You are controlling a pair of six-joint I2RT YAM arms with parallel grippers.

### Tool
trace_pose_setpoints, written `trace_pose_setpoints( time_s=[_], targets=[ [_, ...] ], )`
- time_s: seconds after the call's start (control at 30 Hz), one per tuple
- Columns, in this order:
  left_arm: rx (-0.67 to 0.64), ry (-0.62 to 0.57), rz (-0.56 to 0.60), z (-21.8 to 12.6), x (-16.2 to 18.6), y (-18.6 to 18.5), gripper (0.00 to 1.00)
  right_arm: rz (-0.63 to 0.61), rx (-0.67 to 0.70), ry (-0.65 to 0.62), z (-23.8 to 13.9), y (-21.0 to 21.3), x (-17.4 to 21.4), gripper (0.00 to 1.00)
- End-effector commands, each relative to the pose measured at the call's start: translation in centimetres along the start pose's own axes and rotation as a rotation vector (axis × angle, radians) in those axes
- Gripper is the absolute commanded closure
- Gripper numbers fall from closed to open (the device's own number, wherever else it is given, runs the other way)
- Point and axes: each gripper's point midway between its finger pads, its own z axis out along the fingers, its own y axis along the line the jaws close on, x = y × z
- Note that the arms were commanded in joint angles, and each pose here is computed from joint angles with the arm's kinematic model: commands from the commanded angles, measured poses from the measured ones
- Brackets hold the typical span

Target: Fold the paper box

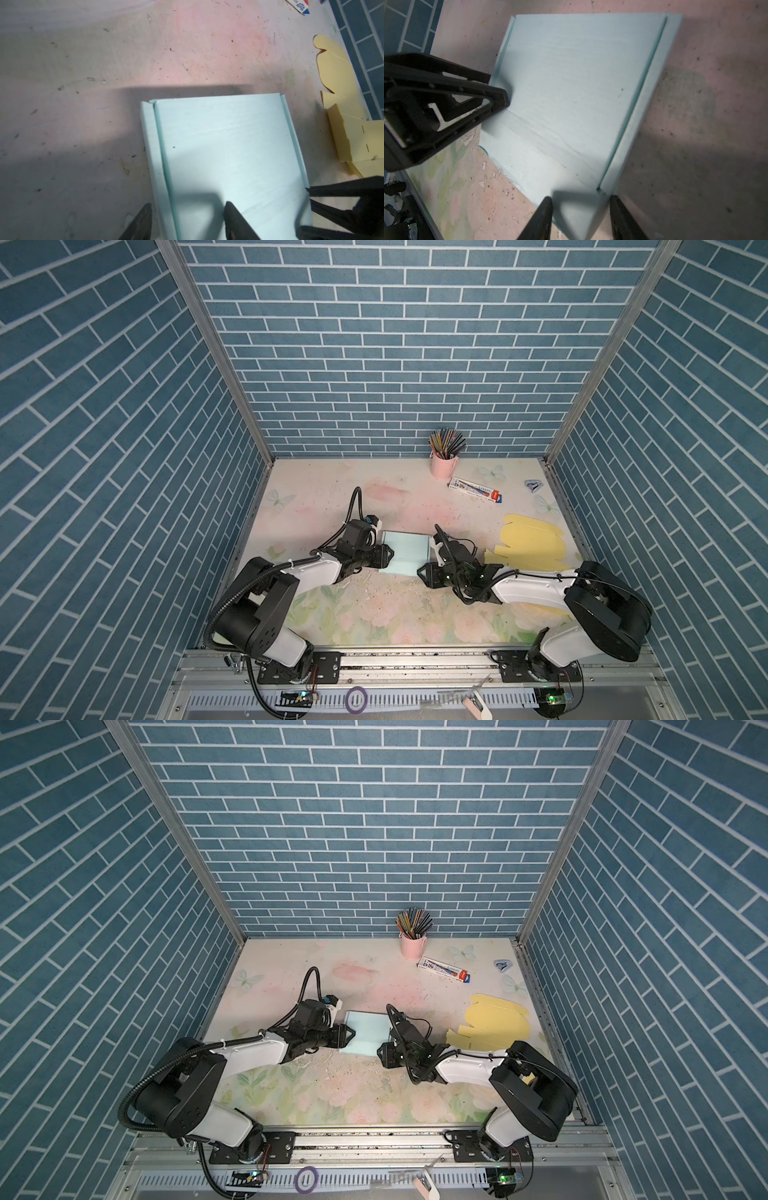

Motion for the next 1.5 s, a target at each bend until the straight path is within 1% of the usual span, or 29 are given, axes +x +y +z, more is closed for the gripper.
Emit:
trace_pose_setpoints(
  time_s=[0.0, 0.13, 0.3, 0.63, 0.7, 0.77, 1.03, 1.27, 1.47],
  targets=[
    [0.020, -0.003, 0.002, 0.5, 0.4, -0.6, 0.46, 0.034, -0.001, 0.005, 0.4, -0.1, 0.1, 0.55],
    [0.009, 0.003, -0.002, 0.9, 0.5, -0.4, 0.49, 0.030, 0.013, 0.003, 0.3, -0.3, 0.0, 0.55],
    [0.018, 0.018, -0.010, 1.5, 0.9, -0.3, 0.53, 0.000, 0.072, 0.009, 0.3, -1.1, -0.1, 0.58],
    [0.009, 0.040, -0.009, 2.1, 1.3, 0.1, 0.54, -0.064, 0.217, 0.017, 0.4, -3.3, -0.6, 0.60],
    [0.009, 0.041, -0.007, 2.1, 1.3, 0.0, 0.54, -0.067, 0.224, 0.019, 0.7, -3.4, -0.5, 0.63],
    [0.008, 0.042, -0.008, 2.1, 1.3, 0.0, 0.54, -0.069, 0.230, 0.025, 0.9, -3.6, -0.5, 0.64],
    [0.006, 0.047, -0.005, 2.3, 1.5, 0.1, 0.54, -0.072, 0.277, 0.030, 0.9, -4.7, 0.0, 0.65],
    [0.006, 0.049, -0.004, 2.2, 1.5, 0.2, 0.55, -0.070, 0.317, 0.016, 0.7, -5.5, -0.2, 0.68],
    [0.007, 0.045, -0.004, 2.1, 1.5, 0.1, 0.55, -0.070, 0.349, 0.006, 0.3, -6.2, -0.2, 0.67]
  ],
)
